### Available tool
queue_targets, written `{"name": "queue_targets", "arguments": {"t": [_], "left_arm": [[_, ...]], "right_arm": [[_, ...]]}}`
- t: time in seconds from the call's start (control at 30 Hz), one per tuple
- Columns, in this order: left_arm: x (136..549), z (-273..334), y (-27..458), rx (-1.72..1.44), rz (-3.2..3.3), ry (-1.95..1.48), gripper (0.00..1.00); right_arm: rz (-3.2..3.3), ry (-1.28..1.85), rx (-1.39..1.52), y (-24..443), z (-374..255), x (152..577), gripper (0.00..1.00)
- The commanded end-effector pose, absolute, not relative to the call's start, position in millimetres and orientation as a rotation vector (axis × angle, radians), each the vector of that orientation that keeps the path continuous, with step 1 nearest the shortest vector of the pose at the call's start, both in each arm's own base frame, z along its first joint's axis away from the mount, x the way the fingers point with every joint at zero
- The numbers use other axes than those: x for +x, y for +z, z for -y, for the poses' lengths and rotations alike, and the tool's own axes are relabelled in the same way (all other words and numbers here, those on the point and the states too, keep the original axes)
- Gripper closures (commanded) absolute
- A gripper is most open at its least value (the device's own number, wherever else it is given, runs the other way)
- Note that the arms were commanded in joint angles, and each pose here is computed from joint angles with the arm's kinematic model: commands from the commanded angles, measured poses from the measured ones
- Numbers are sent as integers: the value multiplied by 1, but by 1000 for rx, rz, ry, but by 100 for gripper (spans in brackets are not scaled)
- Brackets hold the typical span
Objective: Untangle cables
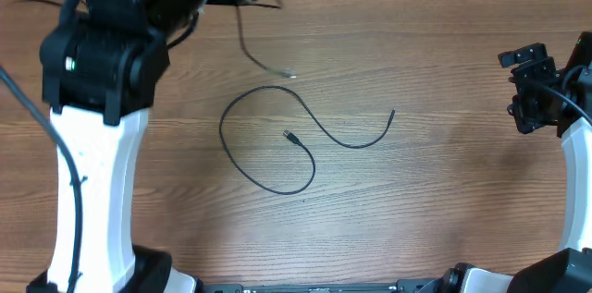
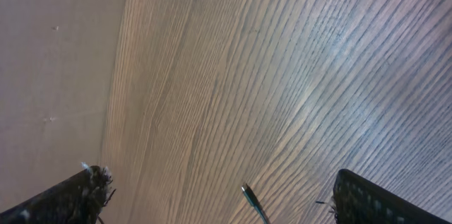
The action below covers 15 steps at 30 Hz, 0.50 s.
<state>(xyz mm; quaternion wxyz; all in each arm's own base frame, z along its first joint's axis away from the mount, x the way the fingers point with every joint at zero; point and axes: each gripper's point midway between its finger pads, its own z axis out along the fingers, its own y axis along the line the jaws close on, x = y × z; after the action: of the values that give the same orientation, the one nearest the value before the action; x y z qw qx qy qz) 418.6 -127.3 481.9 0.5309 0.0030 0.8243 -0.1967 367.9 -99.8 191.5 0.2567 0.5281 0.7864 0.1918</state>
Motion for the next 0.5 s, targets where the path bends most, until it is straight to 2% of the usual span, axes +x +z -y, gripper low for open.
{"name": "queue_targets", "arguments": {"t": [0.0, 0.27, 0.47], "left_arm": [[445, 93, 458, -212, -2019, -455, 96], [473, -4, 402, -692, -2086, -415, 96], [478, -54, 368, -873, -2125, -360, 96]], "right_arm": [[-2121, 507, 1421, 196, 102, 369, 0], [-2121, 507, 1421, 196, 102, 369, 0], [-2122, 507, 1421, 196, 102, 369, 0]]}}
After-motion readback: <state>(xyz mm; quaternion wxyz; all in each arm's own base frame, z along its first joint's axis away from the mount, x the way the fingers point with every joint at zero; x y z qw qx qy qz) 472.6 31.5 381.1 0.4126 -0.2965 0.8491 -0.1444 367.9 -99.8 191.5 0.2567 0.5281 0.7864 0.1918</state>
